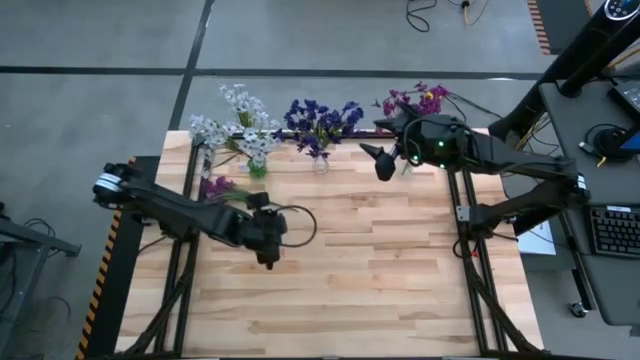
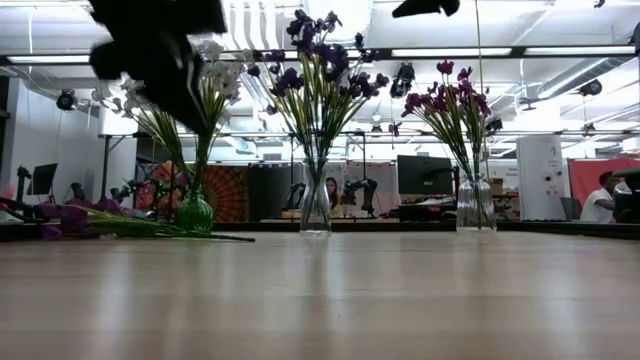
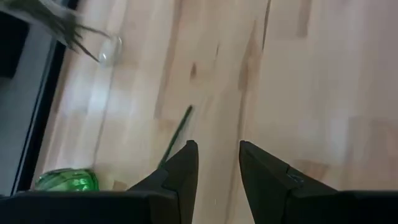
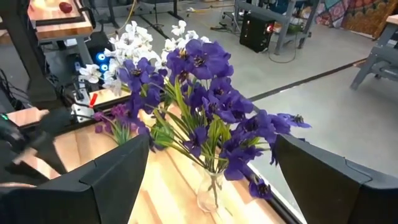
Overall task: Sort flowers into vase by color
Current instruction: Put the light violet flowers into the right transparent vase
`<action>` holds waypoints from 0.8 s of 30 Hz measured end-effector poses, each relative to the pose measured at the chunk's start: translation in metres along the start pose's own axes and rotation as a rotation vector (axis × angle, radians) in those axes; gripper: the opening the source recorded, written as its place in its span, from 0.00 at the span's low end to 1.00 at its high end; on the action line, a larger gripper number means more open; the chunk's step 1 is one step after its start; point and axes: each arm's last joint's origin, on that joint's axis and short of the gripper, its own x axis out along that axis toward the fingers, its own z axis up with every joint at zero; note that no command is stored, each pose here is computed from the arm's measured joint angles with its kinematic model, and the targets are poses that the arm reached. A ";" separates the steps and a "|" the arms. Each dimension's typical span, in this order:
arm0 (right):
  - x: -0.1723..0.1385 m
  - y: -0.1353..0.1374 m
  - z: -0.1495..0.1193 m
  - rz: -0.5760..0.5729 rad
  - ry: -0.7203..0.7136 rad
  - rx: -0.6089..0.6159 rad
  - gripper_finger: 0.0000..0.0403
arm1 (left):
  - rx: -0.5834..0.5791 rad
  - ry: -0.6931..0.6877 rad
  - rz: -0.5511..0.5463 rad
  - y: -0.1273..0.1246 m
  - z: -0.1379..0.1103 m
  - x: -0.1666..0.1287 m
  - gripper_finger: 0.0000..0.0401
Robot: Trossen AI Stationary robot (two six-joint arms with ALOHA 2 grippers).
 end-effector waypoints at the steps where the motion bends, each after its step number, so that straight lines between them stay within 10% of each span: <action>1: -0.002 0.000 0.000 0.002 0.000 0.003 0.85 | 0.008 0.020 0.008 -0.002 0.000 0.006 0.25; 11: -0.007 -0.001 -0.002 0.003 0.028 -0.002 0.85 | -0.033 0.285 -0.023 0.007 -0.004 0.072 0.39; 24: -0.001 0.003 -0.007 0.011 0.057 -0.018 0.85 | 0.208 0.408 -0.104 0.045 -0.008 0.130 0.48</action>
